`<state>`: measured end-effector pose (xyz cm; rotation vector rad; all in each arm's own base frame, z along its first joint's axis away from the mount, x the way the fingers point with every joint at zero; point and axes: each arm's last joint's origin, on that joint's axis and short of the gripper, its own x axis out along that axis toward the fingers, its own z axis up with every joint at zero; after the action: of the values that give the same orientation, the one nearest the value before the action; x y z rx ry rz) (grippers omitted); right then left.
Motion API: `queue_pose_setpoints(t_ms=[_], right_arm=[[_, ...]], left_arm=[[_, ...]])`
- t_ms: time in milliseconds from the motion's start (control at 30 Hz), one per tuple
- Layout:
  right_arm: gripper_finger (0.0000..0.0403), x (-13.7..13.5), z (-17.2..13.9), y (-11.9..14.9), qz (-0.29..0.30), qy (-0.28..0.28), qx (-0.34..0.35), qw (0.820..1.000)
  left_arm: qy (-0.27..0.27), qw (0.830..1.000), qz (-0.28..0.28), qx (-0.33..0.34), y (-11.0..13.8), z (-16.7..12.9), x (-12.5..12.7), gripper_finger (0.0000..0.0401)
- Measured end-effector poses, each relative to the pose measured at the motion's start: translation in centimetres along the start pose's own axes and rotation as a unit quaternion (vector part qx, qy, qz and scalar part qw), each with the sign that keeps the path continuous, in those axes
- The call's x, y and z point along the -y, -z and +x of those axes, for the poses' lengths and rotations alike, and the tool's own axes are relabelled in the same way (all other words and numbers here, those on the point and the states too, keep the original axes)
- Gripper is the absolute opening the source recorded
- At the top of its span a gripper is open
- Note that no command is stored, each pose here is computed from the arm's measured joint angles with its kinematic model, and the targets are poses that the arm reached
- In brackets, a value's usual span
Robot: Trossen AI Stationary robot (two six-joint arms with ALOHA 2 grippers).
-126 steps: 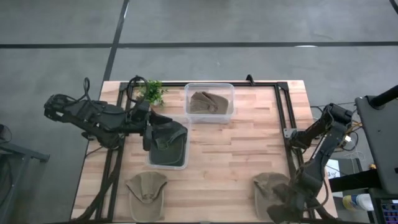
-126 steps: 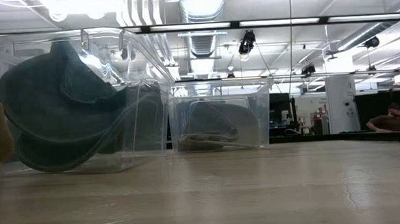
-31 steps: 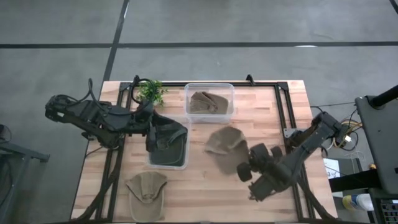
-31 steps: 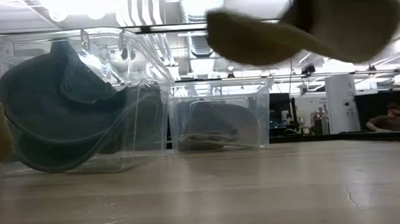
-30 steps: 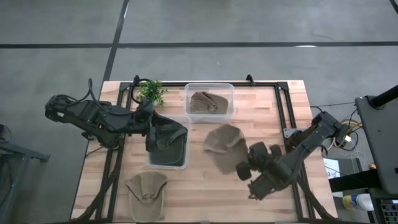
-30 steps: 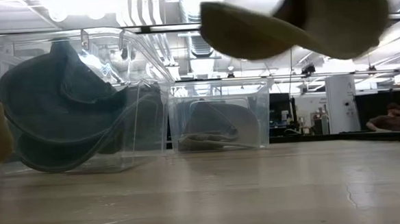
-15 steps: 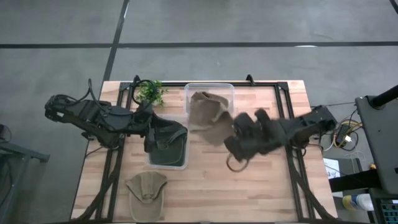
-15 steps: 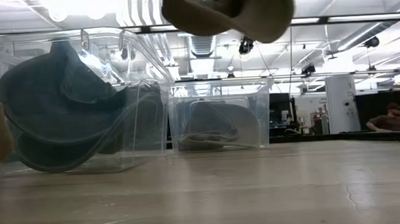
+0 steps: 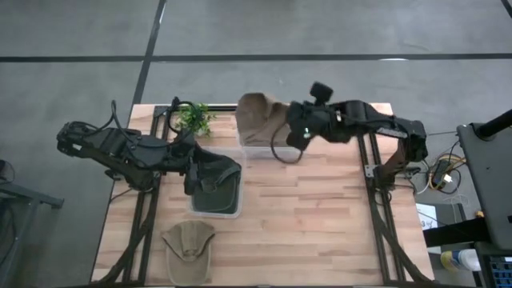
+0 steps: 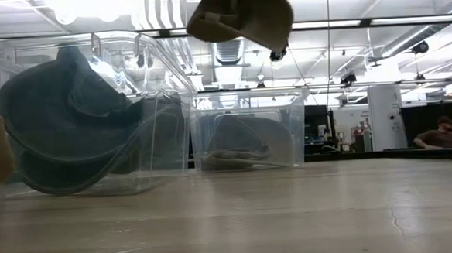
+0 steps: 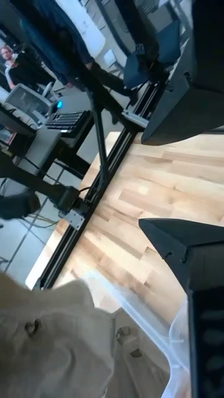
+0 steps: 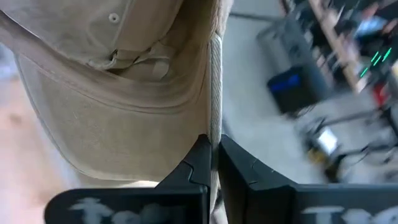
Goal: Pick & Place hat
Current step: Put the right brown cap into the top transparent bin
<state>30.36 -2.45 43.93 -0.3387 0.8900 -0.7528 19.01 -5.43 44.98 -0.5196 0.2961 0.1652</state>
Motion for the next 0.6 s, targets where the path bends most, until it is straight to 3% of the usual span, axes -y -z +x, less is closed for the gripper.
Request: queue_pose_setpoints(t_ms=[233, 600], right_arm=[[0.0008, 2.0, 3.0, -0.9, -0.107, 0.025, 0.012, 0.994], [0.0008, 1.4, 8.1, 0.8, -0.141, -0.001, -0.033, 0.989]], left_arm=[[-0.026, 0.999, -0.014, 0.025, -0.2, -0.3, -0.3, 0.0194], [-0.041, 0.998, -0.023, 0.039, -0.4, -0.5, -0.4, 0.0194]])
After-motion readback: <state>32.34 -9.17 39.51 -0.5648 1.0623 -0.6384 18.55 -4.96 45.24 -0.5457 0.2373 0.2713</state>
